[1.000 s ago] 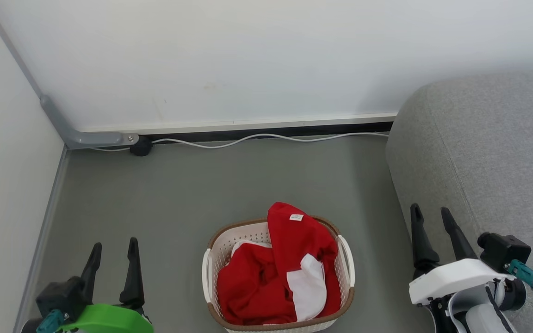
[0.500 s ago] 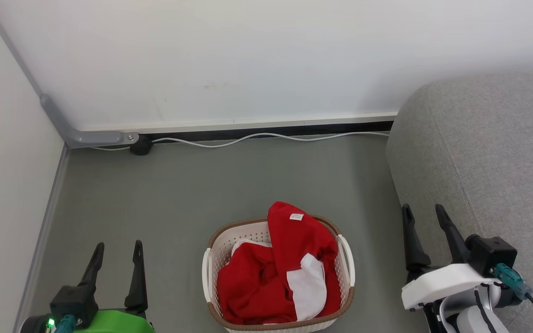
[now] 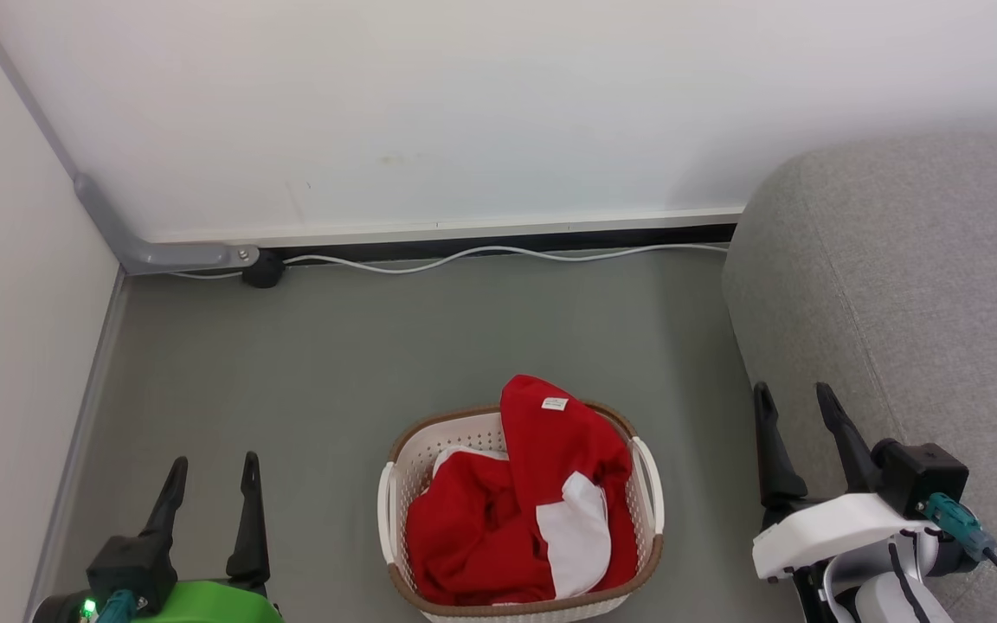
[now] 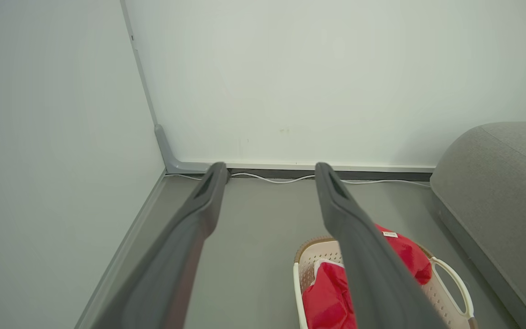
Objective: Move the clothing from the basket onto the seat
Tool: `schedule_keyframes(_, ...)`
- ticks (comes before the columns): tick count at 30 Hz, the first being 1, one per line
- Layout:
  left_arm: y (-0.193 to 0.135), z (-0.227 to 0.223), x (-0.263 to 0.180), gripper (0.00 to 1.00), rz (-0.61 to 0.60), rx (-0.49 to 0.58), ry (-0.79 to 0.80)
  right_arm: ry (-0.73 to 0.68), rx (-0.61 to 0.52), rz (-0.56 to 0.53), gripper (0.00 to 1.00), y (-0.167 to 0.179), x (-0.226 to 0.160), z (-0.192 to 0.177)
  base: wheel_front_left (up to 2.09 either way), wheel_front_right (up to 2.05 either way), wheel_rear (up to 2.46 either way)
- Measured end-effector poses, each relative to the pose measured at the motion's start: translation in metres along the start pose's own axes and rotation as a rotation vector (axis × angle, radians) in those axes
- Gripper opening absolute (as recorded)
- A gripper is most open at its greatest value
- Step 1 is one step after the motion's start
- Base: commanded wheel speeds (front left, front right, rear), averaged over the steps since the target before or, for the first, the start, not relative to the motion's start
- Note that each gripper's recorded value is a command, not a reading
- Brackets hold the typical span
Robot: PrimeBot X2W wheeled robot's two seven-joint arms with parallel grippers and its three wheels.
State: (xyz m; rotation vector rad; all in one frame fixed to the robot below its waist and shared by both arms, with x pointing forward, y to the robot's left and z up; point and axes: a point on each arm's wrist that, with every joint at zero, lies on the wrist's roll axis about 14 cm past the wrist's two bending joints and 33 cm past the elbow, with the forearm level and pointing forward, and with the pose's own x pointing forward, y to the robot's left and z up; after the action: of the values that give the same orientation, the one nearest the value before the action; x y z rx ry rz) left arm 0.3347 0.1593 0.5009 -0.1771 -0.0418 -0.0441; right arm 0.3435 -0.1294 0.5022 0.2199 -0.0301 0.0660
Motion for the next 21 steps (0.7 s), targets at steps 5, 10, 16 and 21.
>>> schedule_keyframes(5,0.001,-0.001,0.000,1.00,0.002,0.000,0.003,0.003,0.001,-0.002,1.00,-0.001,0.000,-0.001,0.00,0.00,0.00)
schedule_keyframes(10,0.001,-0.003,0.001,1.00,0.002,-0.001,0.010,0.009,0.001,-0.007,1.00,-0.003,0.001,-0.003,0.00,0.00,0.00)
schedule_keyframes(16,0.000,-0.008,0.004,1.00,-0.005,0.005,0.025,0.021,-0.001,-0.015,1.00,-0.005,0.003,-0.006,0.00,0.00,0.00)
schedule_keyframes(21,-0.004,-0.017,0.008,1.00,-0.018,0.009,0.056,0.028,0.000,-0.018,1.00,-0.007,0.009,-0.009,0.00,0.00,0.00)
